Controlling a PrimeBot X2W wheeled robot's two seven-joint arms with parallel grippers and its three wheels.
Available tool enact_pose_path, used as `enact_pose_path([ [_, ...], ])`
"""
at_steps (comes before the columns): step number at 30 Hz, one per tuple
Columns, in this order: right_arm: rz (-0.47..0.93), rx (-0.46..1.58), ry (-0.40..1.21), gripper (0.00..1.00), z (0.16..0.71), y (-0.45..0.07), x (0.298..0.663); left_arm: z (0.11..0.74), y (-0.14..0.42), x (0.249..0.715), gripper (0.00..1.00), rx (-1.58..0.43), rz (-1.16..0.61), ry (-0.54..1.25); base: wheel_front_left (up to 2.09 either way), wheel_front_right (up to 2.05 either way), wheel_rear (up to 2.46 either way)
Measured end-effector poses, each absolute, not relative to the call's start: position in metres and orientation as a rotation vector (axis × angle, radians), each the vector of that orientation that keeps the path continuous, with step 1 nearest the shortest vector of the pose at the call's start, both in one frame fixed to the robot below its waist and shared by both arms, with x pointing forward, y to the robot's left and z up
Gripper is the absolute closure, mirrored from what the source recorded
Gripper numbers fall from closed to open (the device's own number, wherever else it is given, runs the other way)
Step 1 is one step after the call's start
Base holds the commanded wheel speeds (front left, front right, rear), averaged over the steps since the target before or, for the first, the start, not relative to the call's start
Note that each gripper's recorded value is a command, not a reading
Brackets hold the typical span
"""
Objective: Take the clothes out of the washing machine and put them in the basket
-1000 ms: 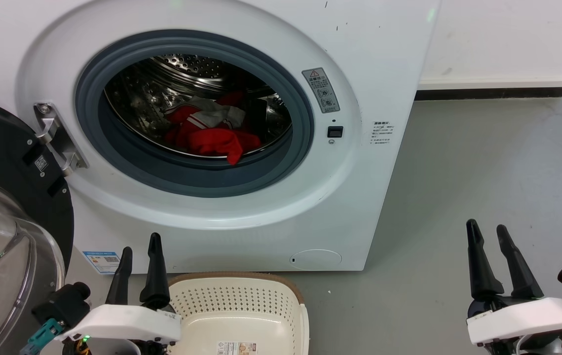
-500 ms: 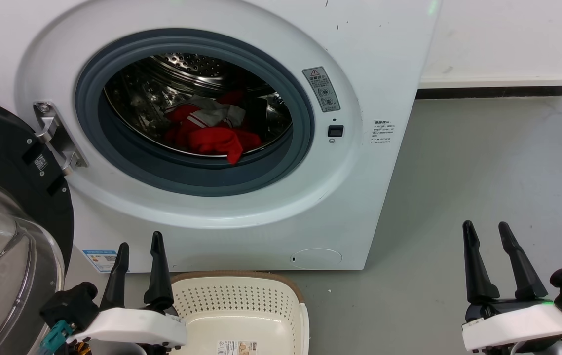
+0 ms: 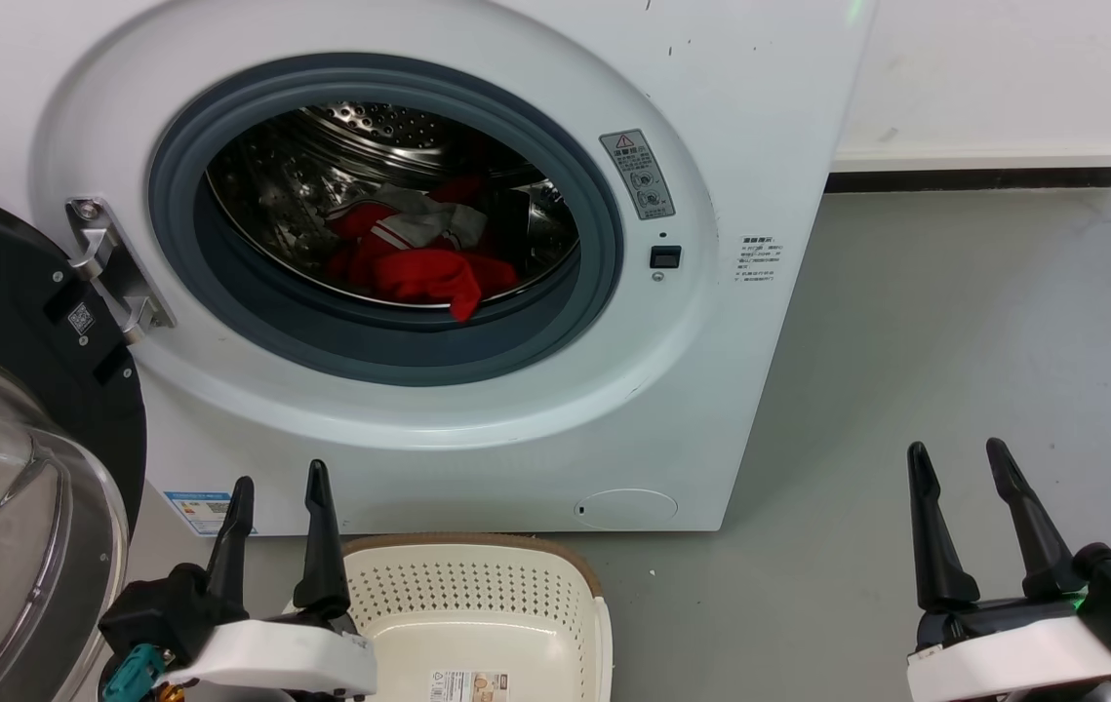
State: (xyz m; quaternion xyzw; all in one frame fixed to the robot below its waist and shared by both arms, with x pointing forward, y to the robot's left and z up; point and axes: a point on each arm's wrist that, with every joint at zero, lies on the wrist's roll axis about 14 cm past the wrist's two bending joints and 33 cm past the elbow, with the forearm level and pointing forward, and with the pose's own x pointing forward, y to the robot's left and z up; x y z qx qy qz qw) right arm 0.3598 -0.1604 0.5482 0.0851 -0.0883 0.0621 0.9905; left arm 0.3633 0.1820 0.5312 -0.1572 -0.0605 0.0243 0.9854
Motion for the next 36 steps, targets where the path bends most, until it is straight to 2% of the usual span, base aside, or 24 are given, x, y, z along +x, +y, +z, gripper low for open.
enact_pose_path([
  [36,0.163,-0.045,-0.237,0.0,0.555,-0.15,0.349,0.53,0.176,0.353,0.0,-0.07,0.033,-0.157,0.0,0.0,0.0],
])
